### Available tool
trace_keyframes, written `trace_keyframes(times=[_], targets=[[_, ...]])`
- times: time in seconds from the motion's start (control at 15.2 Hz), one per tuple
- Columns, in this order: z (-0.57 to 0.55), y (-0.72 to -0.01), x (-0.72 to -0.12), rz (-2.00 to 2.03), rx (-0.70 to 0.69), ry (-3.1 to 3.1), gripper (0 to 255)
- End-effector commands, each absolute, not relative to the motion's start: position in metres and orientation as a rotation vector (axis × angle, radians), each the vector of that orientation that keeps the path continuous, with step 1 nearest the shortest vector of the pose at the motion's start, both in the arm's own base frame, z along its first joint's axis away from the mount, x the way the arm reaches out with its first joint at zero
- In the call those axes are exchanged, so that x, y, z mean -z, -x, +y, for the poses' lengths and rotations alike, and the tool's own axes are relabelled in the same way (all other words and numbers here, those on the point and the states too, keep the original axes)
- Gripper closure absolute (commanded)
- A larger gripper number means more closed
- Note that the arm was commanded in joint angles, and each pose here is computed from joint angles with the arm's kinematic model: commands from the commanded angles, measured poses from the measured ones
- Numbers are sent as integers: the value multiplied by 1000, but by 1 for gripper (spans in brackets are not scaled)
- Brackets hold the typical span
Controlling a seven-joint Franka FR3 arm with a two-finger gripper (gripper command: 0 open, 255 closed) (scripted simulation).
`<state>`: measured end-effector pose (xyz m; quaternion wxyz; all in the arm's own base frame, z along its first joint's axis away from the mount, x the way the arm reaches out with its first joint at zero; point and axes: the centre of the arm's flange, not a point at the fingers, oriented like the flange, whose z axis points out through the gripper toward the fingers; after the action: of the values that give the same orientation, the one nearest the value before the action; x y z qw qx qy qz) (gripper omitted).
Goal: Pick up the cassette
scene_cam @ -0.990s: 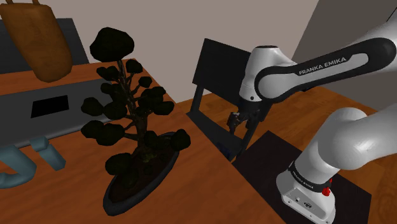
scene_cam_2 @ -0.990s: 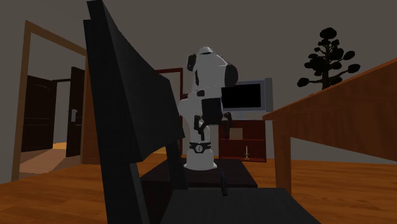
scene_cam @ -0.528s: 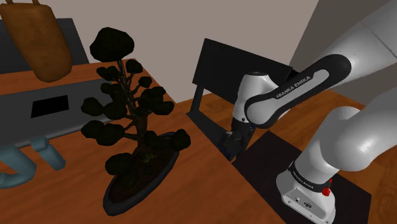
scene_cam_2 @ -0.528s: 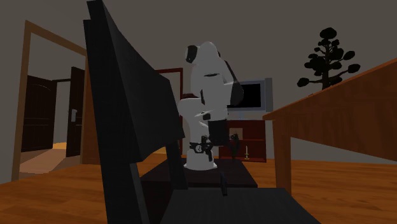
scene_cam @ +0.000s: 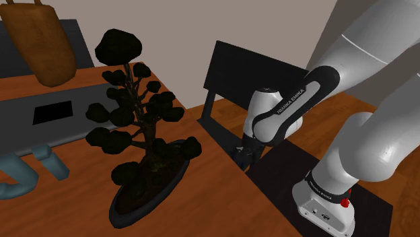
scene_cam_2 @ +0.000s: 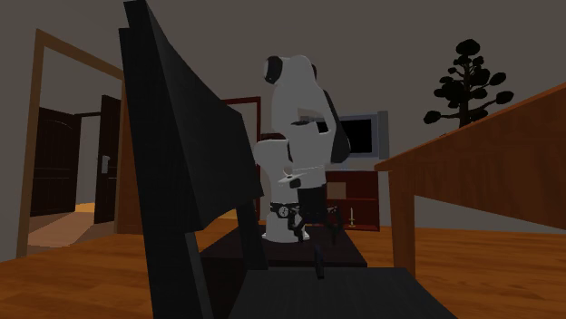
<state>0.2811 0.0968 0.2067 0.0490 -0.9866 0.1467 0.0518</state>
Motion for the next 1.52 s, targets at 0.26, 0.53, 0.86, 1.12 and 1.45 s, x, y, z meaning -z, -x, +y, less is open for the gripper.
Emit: trace_keyframes(times=[0.26,0.53,0.86,1.12,1.45], targets=[[97,-281,-204,447,-156,3007,255],[97,-281,-204,447,-156,3007,255],[97,-281,-219,447,-156,3007,255],[97,-281,-240,447,-156,3007,255],[97,-281,-266,447,-156,3007,255]])
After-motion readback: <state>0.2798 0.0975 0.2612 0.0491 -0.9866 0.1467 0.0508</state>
